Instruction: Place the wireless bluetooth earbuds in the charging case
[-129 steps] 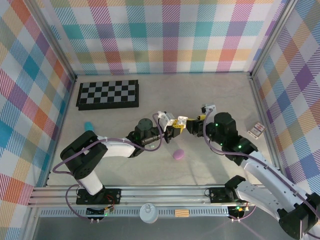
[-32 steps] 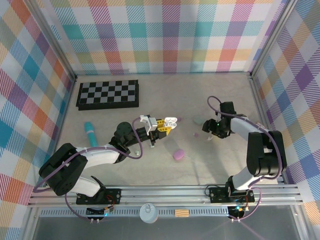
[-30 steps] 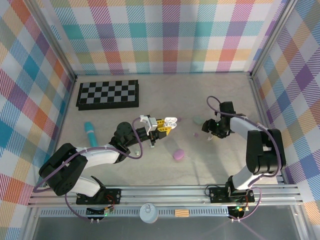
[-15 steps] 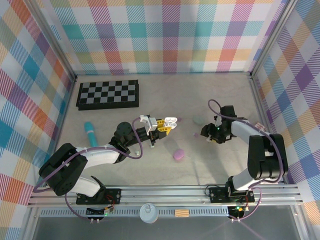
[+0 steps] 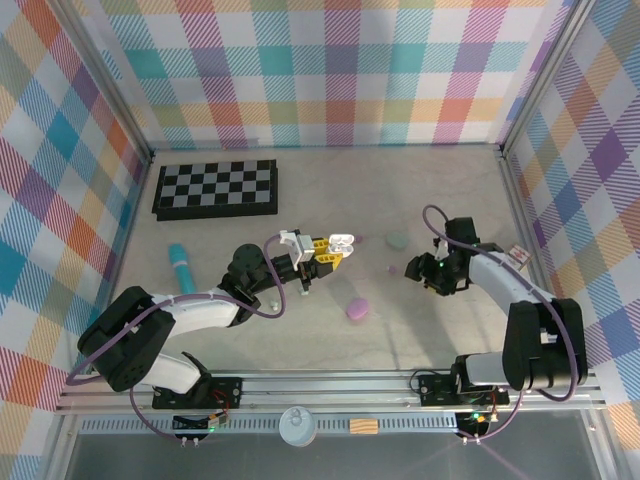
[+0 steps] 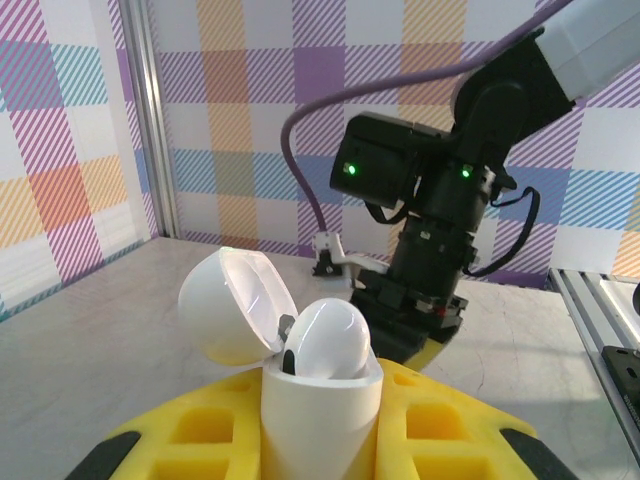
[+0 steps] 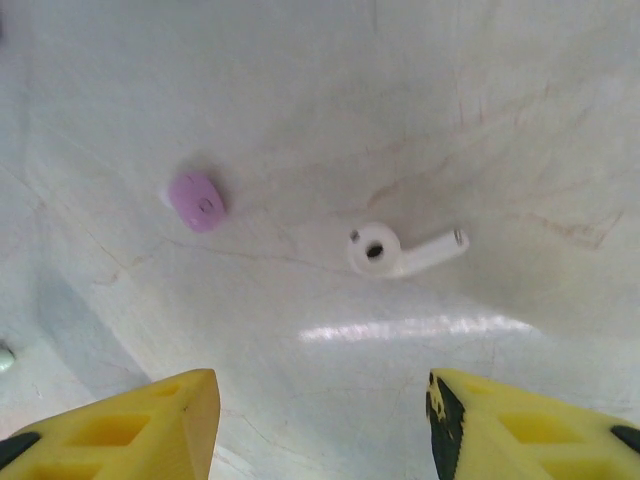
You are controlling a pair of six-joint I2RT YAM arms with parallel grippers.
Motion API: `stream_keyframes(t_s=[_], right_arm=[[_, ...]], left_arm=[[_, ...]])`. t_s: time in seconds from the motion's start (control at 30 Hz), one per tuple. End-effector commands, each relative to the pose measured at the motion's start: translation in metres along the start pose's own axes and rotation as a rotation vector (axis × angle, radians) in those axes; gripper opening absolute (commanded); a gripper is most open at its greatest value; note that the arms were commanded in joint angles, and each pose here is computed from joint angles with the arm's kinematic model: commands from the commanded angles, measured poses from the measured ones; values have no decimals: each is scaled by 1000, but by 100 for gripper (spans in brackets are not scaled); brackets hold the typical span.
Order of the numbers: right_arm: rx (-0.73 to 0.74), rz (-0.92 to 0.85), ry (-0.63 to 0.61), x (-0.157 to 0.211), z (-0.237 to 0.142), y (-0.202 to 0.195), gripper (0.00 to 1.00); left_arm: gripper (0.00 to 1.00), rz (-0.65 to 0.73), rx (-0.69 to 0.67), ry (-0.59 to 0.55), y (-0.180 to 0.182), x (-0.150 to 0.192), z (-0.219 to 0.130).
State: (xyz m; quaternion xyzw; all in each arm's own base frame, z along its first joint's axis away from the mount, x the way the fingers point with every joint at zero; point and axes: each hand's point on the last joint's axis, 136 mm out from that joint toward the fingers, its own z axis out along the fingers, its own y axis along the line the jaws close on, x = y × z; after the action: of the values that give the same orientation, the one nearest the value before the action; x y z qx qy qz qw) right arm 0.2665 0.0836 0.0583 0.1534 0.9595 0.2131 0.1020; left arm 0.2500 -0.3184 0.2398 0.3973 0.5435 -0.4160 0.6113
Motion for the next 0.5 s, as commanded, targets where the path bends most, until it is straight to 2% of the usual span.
stream_keyframes(t_s=[0.0, 0.1, 0.23, 0.47], right_arm=[[30, -37, -48, -30, -1, 3, 58], [25, -40, -34, -46, 15, 7, 57], [28, -19, 8, -50, 32, 5, 57], [38, 54, 114, -10, 41, -11, 56]], left_arm=[[0, 49, 15, -62, -1, -17, -2], [0, 50, 15, -68, -1, -20, -2], [0, 55, 9, -66, -2, -21, -5], [0, 64, 5, -54, -2, -19, -7]])
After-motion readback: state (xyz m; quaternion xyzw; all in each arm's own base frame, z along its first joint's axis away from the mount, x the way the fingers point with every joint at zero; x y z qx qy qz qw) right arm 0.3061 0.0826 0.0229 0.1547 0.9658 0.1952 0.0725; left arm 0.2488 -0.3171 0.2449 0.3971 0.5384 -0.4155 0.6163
